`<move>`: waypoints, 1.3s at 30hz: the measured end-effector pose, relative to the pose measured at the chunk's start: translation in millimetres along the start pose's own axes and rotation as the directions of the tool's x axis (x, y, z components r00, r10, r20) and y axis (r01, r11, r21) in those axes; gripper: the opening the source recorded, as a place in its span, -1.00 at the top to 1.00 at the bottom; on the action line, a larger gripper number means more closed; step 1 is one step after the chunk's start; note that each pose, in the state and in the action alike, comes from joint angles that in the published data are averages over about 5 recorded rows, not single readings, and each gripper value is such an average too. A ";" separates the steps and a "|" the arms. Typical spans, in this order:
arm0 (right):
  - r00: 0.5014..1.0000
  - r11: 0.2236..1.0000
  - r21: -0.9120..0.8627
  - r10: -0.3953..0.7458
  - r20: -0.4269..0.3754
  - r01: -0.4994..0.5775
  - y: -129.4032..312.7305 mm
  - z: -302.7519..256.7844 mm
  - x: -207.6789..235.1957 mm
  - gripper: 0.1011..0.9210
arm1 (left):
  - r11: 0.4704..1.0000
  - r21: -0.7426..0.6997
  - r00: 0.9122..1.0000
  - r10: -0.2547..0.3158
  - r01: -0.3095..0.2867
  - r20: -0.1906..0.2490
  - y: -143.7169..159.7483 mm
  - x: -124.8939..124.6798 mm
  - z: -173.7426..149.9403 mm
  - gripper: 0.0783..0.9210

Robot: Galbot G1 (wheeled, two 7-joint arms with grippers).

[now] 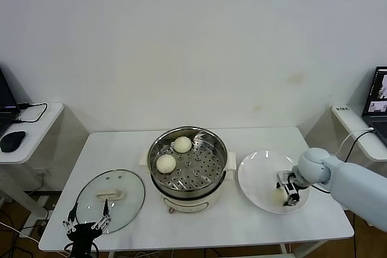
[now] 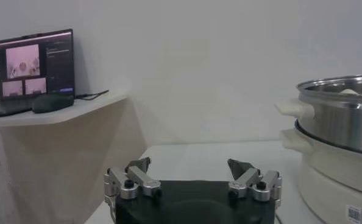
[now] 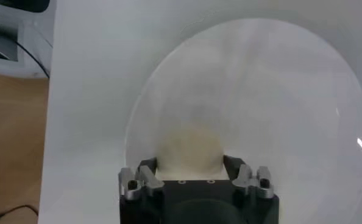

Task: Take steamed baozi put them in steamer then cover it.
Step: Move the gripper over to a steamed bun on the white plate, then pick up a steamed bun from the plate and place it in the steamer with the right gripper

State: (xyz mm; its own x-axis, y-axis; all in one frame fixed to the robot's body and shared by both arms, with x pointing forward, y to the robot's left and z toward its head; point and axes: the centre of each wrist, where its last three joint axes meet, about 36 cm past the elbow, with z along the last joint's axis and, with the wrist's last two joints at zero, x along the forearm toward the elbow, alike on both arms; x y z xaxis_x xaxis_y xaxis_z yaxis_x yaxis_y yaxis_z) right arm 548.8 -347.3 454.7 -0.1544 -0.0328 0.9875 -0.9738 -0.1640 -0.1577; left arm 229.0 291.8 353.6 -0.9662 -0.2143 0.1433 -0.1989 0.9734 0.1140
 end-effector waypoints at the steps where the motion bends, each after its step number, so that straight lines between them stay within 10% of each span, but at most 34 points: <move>1: 1.000 1.000 -0.001 0.001 0.001 -0.001 -0.3 0.2 0.8 -0.12 | 1.000 0.000 1.000 0.000 0.000 0.000 0.0 0.1 -0.3 -0.77; 23: 0.984 0.985 -0.049 0.167 0.068 -0.164 -61.9 2.7 113.3 -0.07 | 1.000 0.000 1.000 0.014 -0.014 0.022 -0.7 -0.2 -9.1 -0.77; 39: 0.931 0.936 0.136 0.291 0.220 -0.325 -136.3 -115.1 211.3 -0.07 | 1.000 0.009 1.000 0.004 -0.005 0.026 -0.4 0.3 -11.1 -0.77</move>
State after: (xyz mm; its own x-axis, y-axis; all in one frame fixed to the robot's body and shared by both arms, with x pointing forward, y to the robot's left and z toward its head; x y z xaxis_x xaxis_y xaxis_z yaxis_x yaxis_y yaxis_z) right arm 629.7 -218.4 685.6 -0.3903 -0.2953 0.8720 -0.8385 -0.2772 -0.4692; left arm 230.6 290.5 364.5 -0.9710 -0.2079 0.1180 -0.1960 0.9750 0.1049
